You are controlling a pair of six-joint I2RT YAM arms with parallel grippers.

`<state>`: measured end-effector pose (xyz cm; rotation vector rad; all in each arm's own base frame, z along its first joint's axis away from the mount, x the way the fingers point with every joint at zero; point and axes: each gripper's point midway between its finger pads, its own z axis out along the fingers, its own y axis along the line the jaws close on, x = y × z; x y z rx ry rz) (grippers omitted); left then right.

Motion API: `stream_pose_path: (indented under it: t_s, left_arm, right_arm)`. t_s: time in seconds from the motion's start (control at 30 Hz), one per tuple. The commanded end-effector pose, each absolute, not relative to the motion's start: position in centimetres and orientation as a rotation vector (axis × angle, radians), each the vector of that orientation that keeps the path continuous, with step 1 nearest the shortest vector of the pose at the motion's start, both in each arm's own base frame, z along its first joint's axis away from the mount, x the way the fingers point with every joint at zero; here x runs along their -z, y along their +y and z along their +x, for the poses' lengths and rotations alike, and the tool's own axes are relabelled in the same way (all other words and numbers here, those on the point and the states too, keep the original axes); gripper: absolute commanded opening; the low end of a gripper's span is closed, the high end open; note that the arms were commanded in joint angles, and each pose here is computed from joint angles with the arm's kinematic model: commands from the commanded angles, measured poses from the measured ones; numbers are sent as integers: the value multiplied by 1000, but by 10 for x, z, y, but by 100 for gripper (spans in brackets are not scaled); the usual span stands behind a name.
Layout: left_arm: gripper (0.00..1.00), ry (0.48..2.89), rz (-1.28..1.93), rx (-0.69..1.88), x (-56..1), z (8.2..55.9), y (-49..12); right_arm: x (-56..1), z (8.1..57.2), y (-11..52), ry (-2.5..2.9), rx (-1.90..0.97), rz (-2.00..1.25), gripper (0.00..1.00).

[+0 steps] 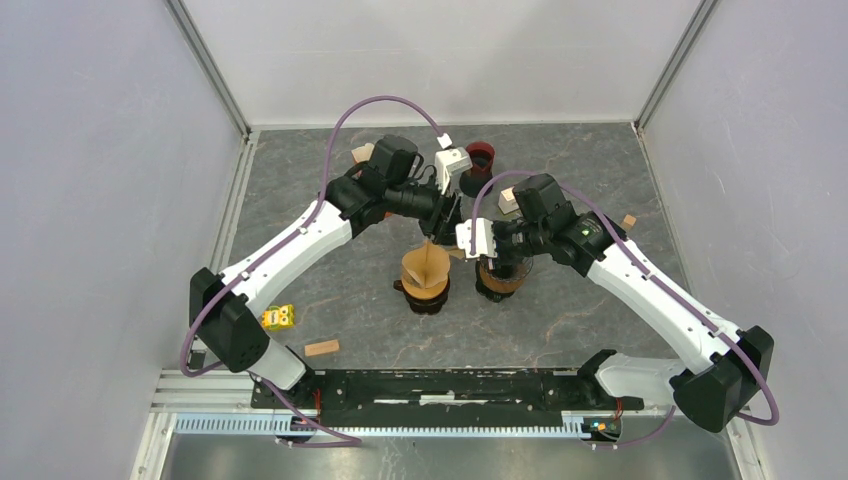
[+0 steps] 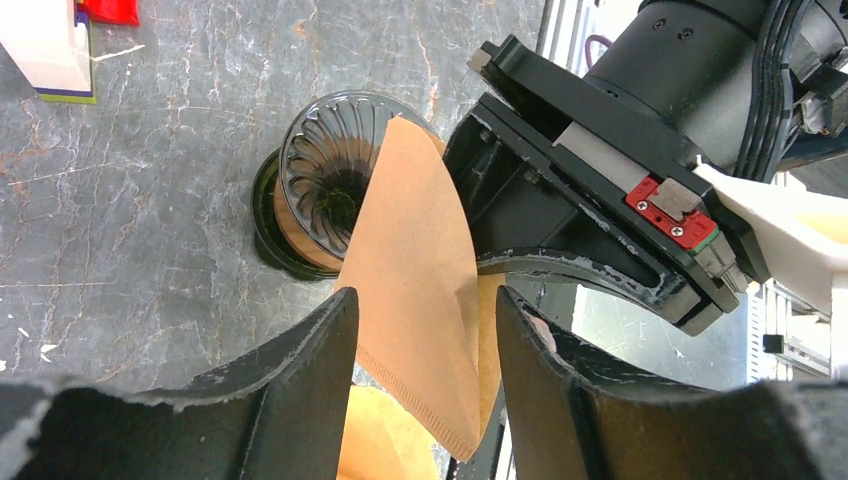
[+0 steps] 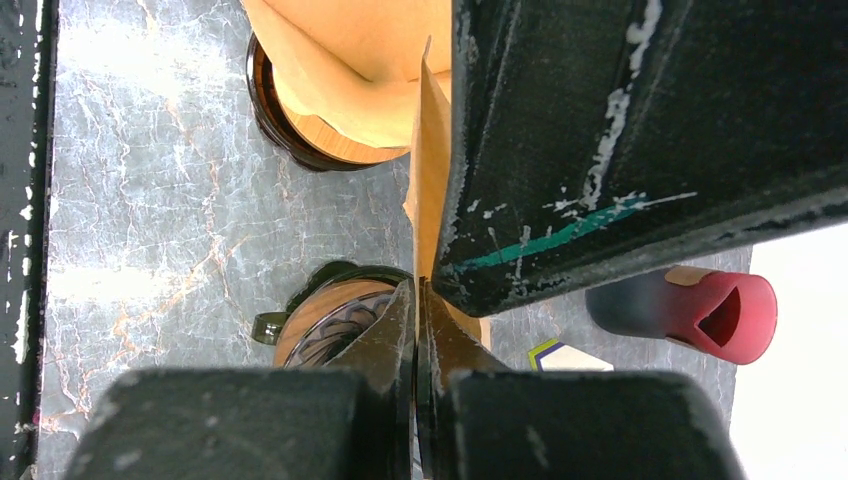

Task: Place the coffee filter in the dripper
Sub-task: Place the coffee filter in the coffee dripper.

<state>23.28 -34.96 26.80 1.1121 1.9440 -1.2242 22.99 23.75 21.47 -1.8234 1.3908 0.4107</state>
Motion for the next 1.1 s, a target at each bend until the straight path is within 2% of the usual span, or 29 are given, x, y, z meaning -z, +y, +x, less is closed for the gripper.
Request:
stream_pose_path:
  t_s: [0.0, 0.4, 0.77, 1.07]
  left_arm:
    - [60, 1892, 1133, 1204, -274, 234, -354]
    - [60, 1910, 1150, 1176, -262, 235, -358]
    - [45, 1913, 1160, 1141, -255, 238, -356]
    - [52, 1909, 1185, 1195, -256, 230, -364]
  right_arm:
    - [-236, 228, 244, 1338, -430, -1797, 0]
    - [-238, 227, 243, 1333, -428, -1790, 0]
    - [-240, 223, 242, 1319, -433, -1792, 0]
    - [-241, 223, 243, 1316, -438, -1793, 0]
